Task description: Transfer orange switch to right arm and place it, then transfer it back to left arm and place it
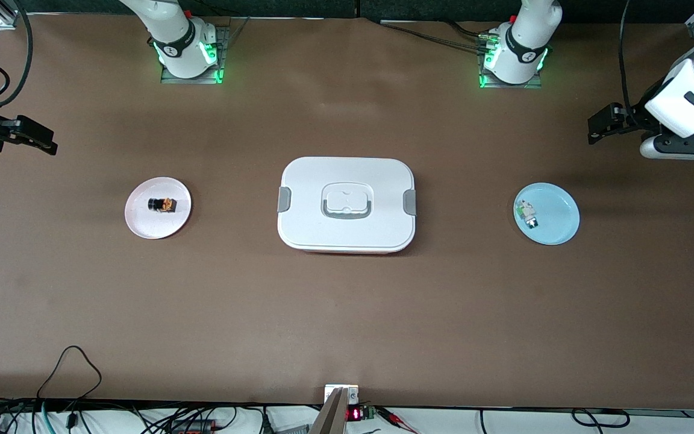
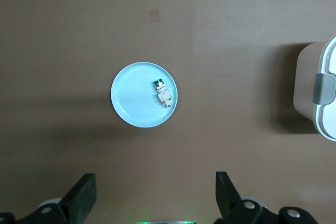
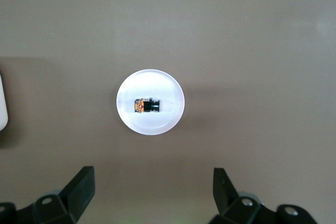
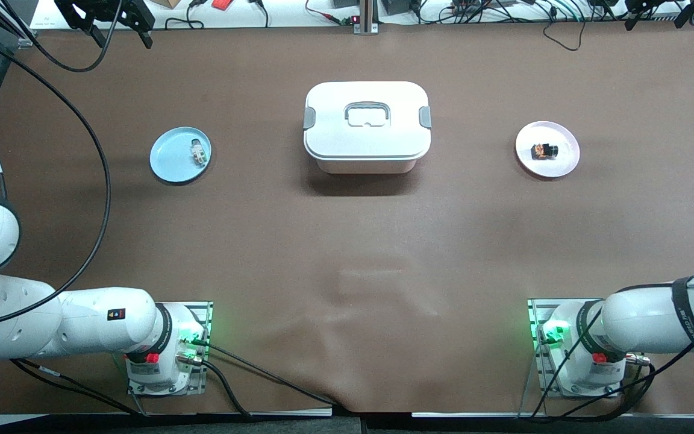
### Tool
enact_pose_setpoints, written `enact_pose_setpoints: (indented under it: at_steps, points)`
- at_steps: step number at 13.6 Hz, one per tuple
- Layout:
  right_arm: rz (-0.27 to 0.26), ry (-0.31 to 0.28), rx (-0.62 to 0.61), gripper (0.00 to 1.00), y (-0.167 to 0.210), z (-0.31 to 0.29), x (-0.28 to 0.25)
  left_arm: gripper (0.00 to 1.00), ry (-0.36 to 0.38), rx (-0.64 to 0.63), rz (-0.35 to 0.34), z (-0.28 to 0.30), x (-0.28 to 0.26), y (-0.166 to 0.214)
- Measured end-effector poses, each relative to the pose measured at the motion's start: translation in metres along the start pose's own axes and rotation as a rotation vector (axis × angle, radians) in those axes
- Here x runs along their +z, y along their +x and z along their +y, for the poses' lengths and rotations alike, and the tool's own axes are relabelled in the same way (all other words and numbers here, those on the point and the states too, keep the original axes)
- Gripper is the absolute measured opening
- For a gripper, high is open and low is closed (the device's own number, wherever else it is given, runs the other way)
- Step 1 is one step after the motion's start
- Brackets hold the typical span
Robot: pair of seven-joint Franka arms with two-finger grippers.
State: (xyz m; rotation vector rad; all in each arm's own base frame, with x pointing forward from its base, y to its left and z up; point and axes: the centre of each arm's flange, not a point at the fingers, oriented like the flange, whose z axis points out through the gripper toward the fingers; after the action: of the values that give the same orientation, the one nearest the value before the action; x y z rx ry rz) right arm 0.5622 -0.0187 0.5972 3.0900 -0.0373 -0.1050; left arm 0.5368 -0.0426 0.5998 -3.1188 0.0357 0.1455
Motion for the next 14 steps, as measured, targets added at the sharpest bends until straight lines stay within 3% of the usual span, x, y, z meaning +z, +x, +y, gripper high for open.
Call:
enact_pose_setpoints:
  at_steps: [8,14]
  points:
    - [-0.023,0.004,-0.024,1.00,0.011,-0.015,0.018,1.00,0.000,0.000,0.000,0.000,0.000,0.000]
    - [-0.073,-0.010,-0.088,1.00,0.046,-0.060,0.081,1.00,0.000,0.000,0.000,0.000,0.000,0.000]
